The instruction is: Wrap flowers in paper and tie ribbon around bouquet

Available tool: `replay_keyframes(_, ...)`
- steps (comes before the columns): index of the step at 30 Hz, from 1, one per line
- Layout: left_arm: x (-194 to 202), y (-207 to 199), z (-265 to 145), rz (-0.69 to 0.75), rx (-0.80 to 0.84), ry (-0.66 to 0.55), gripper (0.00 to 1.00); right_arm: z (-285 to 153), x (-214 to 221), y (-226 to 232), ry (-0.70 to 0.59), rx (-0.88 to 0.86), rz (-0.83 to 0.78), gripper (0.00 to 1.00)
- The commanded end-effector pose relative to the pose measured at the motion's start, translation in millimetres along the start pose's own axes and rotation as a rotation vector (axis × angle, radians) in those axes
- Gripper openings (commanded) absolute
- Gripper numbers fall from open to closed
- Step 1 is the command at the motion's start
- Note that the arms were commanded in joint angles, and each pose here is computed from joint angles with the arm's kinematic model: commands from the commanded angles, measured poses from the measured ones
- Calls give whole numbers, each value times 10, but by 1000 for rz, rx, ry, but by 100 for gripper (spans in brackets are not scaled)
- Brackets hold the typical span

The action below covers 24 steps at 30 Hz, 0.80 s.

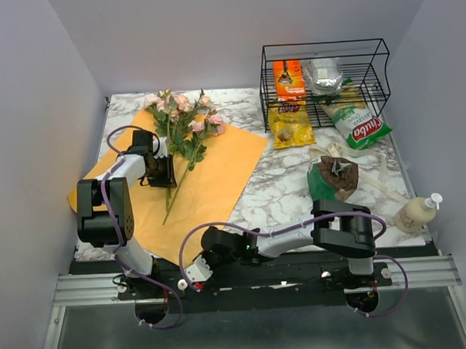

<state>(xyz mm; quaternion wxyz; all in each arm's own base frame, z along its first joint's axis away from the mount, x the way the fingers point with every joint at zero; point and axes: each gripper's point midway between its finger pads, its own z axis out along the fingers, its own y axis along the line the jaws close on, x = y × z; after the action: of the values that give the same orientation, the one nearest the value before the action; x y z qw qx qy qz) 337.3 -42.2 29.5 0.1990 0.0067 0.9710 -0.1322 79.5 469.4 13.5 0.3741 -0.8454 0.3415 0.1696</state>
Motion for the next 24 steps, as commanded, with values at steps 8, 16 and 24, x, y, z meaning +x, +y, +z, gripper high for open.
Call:
replay_keyframes(8, 104, -233, -76, -64, 86, -50, 41, -179, 84, -8, 53, 45, 53, 1)
replay_keyframes(16, 120, -594, -237, 2, 180, -122, 54, -495, -11, -168, 32, 77, 194, 1)
replay_keyframes(24, -6, -478, -511, 89, 132, -124, 70, -590, -15, -283, -21, 49, 376, 1)
